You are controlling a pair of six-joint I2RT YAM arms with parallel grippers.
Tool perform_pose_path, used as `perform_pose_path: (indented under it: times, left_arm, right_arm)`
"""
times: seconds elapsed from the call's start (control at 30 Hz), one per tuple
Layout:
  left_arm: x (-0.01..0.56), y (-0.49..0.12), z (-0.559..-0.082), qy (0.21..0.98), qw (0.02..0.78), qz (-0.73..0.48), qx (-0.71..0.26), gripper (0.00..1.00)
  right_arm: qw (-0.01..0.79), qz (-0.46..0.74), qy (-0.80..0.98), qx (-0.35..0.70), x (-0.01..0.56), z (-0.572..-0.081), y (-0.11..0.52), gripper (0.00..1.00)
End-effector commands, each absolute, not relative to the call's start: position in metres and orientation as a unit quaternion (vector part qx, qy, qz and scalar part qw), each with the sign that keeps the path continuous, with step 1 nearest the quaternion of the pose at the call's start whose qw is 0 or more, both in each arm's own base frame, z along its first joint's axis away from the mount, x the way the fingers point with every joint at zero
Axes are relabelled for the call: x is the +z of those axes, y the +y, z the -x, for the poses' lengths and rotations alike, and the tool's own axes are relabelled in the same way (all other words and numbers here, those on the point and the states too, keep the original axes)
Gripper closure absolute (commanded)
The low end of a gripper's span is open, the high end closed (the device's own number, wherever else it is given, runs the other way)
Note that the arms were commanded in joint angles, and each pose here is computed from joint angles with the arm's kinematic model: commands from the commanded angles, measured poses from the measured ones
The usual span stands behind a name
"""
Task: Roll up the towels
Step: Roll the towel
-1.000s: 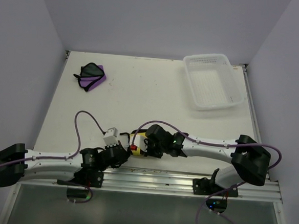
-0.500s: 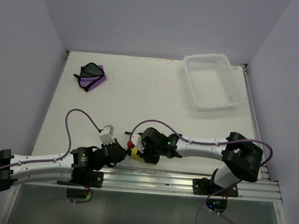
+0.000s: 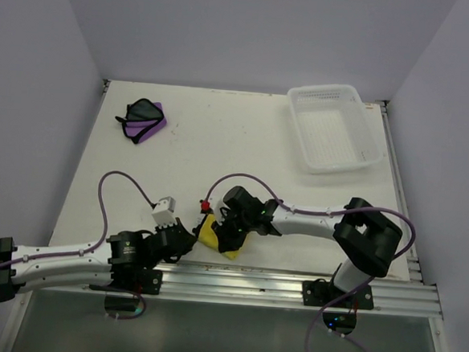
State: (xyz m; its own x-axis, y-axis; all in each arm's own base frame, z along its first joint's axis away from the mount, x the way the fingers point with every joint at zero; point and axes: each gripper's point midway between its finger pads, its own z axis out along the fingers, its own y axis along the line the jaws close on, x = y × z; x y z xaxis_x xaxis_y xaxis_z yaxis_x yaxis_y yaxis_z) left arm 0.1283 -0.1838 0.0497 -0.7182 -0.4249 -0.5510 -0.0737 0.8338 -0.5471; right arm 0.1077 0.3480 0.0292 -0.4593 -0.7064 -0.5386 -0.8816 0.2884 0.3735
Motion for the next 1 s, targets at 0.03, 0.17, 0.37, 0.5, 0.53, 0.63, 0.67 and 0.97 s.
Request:
perform_pose_path:
  times: [0.03, 0.17, 0.37, 0.5, 0.53, 0.63, 0.67, 0.97]
  left_arm:
    - [0.071, -0.186, -0.137, 0.88, 0.373, 0.141, -0.258, 1.0]
    - [0.077, -0.188, -0.14, 0.876, 0.381, 0.137, -0.26, 1.0]
    - [0.088, -0.193, -0.145, 0.87, 0.398, 0.124, -0.263, 1.0]
    - [0.091, -0.198, -0.148, 0.867, 0.404, 0.117, -0.269, 1.0]
    - [0.09, -0.199, -0.148, 0.867, 0.404, 0.115, -0.268, 1.0]
    - [0.084, -0.201, -0.146, 0.872, 0.398, 0.11, -0.264, 1.0]
    - [0.081, -0.201, -0.146, 0.873, 0.397, 0.108, -0.261, 1.0]
    - [0.072, -0.201, -0.148, 0.873, 0.402, 0.106, -0.256, 1.0]
  right_arm:
    - [0.149, 0.475, 0.776, 0.387, 0.059, -0.119, 0.366, 0.97]
    - [0.144, 0.458, 0.775, 0.411, 0.064, -0.121, 0.368, 0.99]
    - [0.129, 0.434, 0.771, 0.448, 0.063, -0.118, 0.37, 1.0]
    - [0.122, 0.42, 0.769, 0.466, 0.063, -0.116, 0.372, 1.0]
    - [0.116, 0.413, 0.773, 0.467, 0.059, -0.114, 0.371, 1.0]
    - [0.11, 0.403, 0.778, 0.469, 0.054, -0.114, 0.372, 1.0]
    - [0.108, 0.4, 0.778, 0.471, 0.053, -0.114, 0.373, 1.0]
    - [0.094, 0.385, 0.78, 0.484, 0.045, -0.11, 0.373, 1.0]
